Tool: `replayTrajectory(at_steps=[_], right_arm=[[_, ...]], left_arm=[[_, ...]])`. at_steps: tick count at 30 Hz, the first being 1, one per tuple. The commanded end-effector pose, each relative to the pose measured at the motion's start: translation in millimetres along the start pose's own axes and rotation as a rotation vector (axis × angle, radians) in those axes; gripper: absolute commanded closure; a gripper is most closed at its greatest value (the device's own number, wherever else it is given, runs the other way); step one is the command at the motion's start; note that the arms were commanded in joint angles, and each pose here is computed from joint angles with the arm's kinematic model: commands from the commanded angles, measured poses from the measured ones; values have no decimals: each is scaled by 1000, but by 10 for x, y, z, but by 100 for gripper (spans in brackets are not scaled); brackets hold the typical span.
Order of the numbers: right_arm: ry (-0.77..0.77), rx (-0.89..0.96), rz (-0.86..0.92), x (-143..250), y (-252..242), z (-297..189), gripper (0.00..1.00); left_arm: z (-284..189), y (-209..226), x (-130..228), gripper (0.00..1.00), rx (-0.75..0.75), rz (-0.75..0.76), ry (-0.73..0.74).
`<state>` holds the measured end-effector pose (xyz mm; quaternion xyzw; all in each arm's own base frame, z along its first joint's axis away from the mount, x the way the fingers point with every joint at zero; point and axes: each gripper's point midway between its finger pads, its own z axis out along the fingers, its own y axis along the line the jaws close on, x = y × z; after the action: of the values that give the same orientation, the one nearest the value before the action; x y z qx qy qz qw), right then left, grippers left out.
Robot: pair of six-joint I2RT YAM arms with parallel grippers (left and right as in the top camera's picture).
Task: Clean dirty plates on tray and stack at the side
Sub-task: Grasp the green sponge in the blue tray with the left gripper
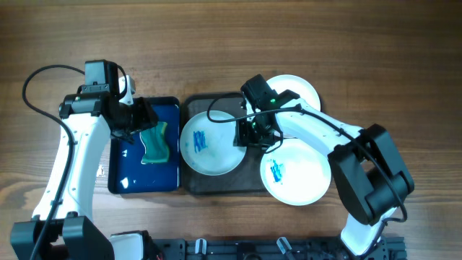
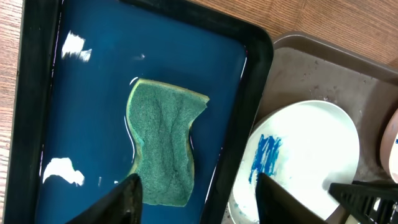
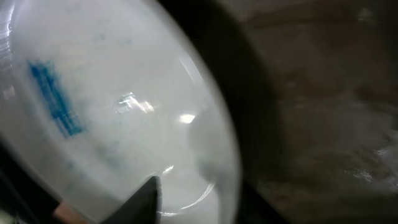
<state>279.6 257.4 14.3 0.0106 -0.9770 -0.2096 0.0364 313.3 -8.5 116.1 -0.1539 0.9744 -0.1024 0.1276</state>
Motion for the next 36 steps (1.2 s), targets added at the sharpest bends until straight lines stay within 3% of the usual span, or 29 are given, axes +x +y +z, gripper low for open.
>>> replayTrajectory(at_steps=[1, 4, 8, 9, 10, 11, 12, 17, 24, 28, 31, 33, 35, 36], right_arm=[[-8, 41, 21, -13, -62, 58, 94], [-24, 63, 20, -40, -99, 56, 96], [-35, 81, 17, -58, -131, 53, 96], [-35, 81, 17, -58, -131, 53, 95], [-36, 81, 17, -60, -132, 52, 96], [-36, 81, 17, -61, -130, 53, 96], [-36, 81, 17, -61, -130, 53, 96], [-36, 81, 17, -60, -132, 52, 96], [-38, 83, -7, -66, -133, 53, 96], [-36, 85, -36, -66, -135, 52, 96], [-35, 85, -43, -62, -135, 53, 96], [-35, 85, -44, -63, -135, 53, 96], [-34, 85, -59, -63, -134, 53, 96], [-34, 85, -62, -63, -135, 53, 96]], left_arm=[[-28, -6, -36, 43, 0, 5, -10], [-28, -25, -12, 28, 13, 3, 1], [-28, -25, -12, 33, 12, 3, 1], [-28, -25, -12, 38, 12, 3, 1], [-28, -25, -13, 51, 12, 3, 0], [-28, -24, -14, 88, 12, 4, 0], [-28, -24, -15, 96, 12, 4, -1], [-28, -1, -21, 96, -1, 45, -4], [149, 339, 137, 95, -162, 37, 32], [406, 473, 275, 72, -196, 53, 65], [565, 529, 369, 82, -203, 50, 98], [650, 550, 383, 79, -204, 73, 107], [707, 557, 344, 71, -205, 87, 97], [748, 555, 315, 57, -202, 115, 94]])
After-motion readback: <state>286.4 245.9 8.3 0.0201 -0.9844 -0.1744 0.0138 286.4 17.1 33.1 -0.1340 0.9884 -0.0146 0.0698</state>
